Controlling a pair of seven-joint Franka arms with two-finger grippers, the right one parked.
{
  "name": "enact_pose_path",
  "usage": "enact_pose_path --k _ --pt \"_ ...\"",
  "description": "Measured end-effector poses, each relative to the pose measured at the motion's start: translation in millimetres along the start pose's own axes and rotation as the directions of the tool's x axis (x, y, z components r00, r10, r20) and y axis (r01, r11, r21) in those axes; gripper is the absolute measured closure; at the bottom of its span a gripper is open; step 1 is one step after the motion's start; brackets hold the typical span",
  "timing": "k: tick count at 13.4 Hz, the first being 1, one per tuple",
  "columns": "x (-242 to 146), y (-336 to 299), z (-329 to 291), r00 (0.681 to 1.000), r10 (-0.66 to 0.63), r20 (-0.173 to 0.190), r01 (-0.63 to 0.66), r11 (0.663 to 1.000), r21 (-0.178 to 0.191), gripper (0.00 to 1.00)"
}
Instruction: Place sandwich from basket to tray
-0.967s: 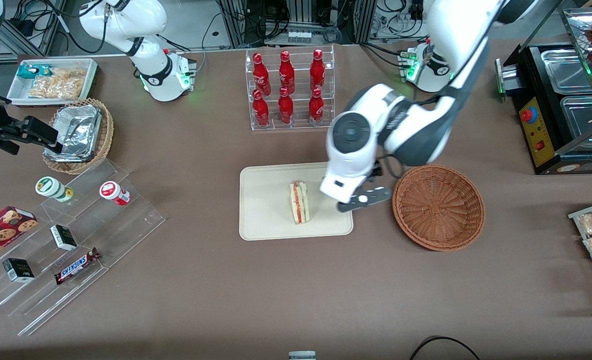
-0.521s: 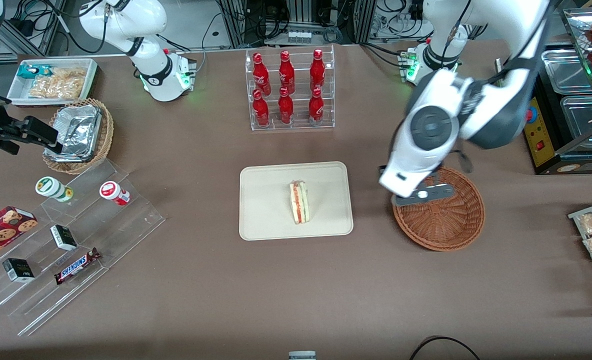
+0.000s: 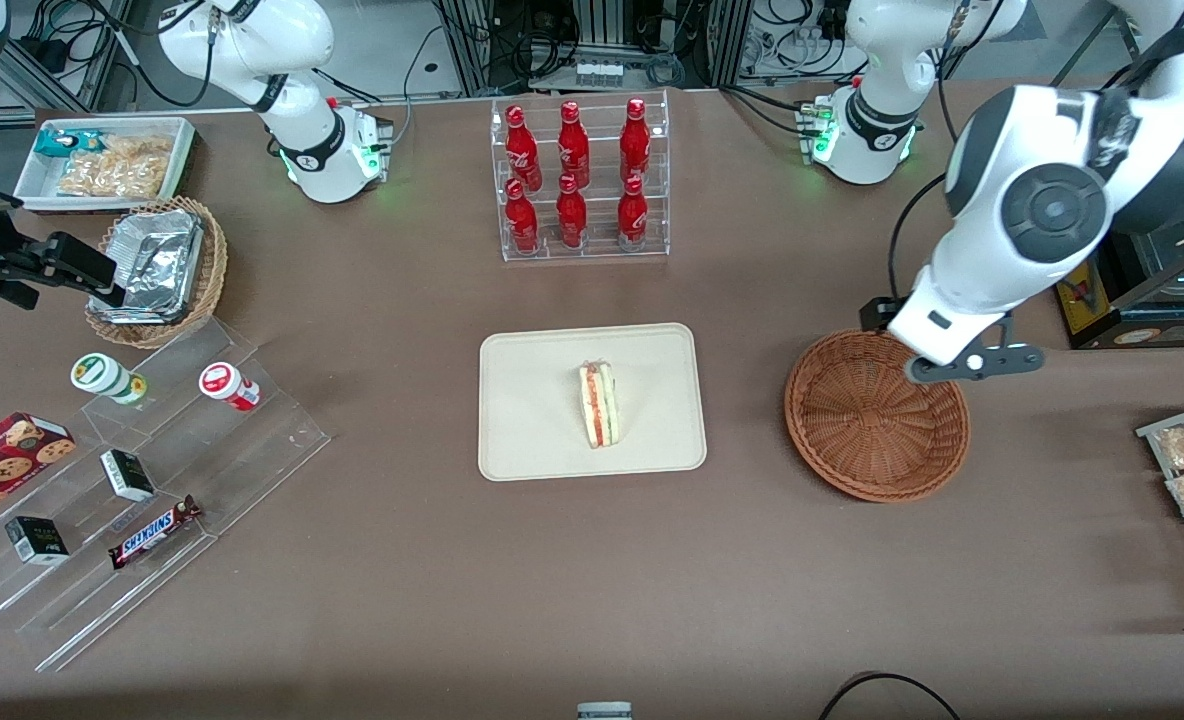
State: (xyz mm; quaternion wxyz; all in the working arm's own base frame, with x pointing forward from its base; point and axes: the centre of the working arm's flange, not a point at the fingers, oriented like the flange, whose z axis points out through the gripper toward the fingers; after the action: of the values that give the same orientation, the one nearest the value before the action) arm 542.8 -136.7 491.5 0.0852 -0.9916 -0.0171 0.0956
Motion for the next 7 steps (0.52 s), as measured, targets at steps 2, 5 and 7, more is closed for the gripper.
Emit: enact_pose_path --k 2,5,7 --pt "-7.6 -17.5 -10.8 1.000 0.026 0.010 -0.026 0.999 -0.018 0.00" --pt "-17.5 -38.1 -26.6 1.000 0.024 -0.003 -0.024 0.999 -0.023 0.00" --pt "-23.2 -47.7 -35.6 1.000 0.017 -0.015 -0.017 1.000 -0.021 0.00"
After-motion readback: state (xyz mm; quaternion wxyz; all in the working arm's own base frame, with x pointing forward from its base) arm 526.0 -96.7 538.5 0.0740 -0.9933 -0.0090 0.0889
